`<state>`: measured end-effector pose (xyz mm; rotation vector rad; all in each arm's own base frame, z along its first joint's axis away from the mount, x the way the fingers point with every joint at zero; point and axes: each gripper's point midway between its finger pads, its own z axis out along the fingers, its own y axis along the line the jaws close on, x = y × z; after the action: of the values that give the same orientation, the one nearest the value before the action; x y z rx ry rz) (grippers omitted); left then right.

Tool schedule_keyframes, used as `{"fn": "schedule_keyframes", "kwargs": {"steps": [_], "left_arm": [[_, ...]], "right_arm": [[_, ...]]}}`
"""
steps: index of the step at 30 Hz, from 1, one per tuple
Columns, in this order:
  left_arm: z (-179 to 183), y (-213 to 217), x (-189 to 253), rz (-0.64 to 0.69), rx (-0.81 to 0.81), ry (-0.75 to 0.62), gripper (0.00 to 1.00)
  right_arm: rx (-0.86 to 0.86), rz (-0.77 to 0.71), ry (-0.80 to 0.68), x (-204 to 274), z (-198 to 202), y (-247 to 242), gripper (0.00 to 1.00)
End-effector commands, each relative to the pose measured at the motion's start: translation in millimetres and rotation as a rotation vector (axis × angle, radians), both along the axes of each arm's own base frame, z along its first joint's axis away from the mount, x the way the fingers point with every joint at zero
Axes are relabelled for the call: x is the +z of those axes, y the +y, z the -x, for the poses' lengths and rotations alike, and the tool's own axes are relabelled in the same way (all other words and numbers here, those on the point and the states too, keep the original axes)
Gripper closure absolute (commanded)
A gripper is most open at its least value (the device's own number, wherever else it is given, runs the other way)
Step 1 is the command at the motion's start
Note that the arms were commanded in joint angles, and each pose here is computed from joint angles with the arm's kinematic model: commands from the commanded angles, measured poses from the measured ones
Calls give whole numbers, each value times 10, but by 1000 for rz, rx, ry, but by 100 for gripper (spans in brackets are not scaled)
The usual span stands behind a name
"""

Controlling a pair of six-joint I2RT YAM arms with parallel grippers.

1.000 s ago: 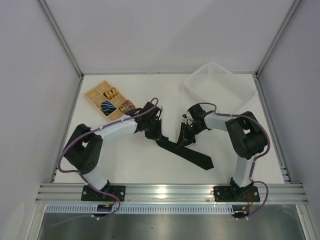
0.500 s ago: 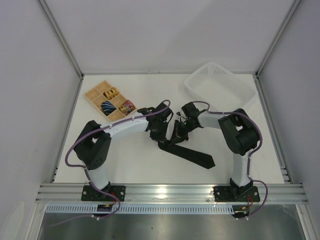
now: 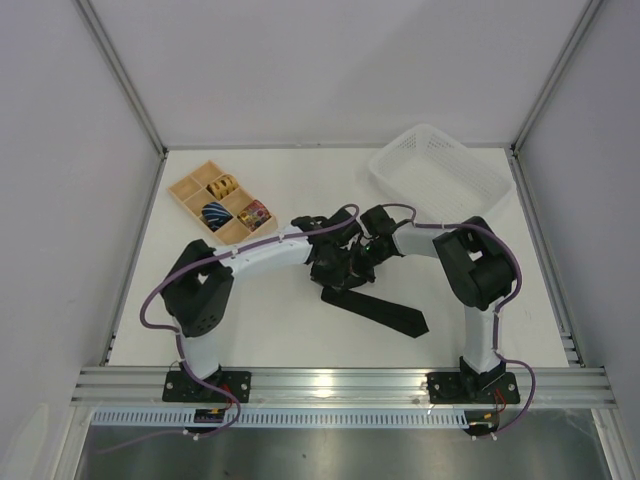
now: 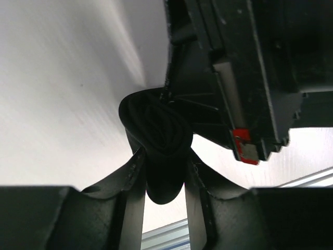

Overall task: Roll the ties
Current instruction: Roll the tie

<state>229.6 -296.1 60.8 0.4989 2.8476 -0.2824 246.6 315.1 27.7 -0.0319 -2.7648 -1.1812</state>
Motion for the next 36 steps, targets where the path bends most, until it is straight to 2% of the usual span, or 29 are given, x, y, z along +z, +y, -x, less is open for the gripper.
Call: {"fn": "schedule_keyframes", "kwargs": {"steps": [1, 4, 5, 6, 8, 11, 12, 20, 21, 22, 23, 26, 27, 29, 36], "left_arm": [[39, -359, 122, 125, -57, 5, 64], [83, -341, 2, 101, -52, 39, 70], [96, -330, -32, 92, -51, 45, 74], [101, -312, -74, 82, -47, 53, 82], [139, -282, -166, 68, -42, 69, 84], [151, -239, -253, 37, -32, 79, 93], [145, -221, -272, 25, -29, 78, 99], [173, -197, -361, -24, -38, 80, 99], [182, -221, -358, -15, -43, 80, 98], [203, -248, -351, 2, -52, 90, 90], [210, -271, -332, 15, -56, 89, 71], [218, -350, -241, 79, -69, 75, 56], [228, -368, -214, 96, -73, 74, 48], [244, -407, -157, 134, -83, 68, 40], [300, -436, -83, 192, -99, 64, 32]], "right_arm": [[7, -18, -20, 61, -57, 88, 100], [5, 4, -24, 74, -53, 49, 100], [6, 21, -37, 66, -62, 27, 100], [5, 36, -28, 71, -47, -2, 100], [4, 59, -45, 105, -57, -43, 100], [5, 79, -61, 144, -64, -103, 100], [9, 86, -54, 147, -42, -125, 100], [-22, 123, -88, 259, -46, -470, 100], [-27, 123, -88, 261, -45, -506, 100], [-29, 125, -76, 241, -8, -549, 100], [-26, 120, -83, 244, -10, -568, 100], [-38, 119, -86, 238, -15, -657, 100], [-46, 110, -84, 245, -32, -679, 100], [-50, 64, -75, 280, -47, -653, 100], [-66, -40, -56, 450, -171, -534, 100]]}}
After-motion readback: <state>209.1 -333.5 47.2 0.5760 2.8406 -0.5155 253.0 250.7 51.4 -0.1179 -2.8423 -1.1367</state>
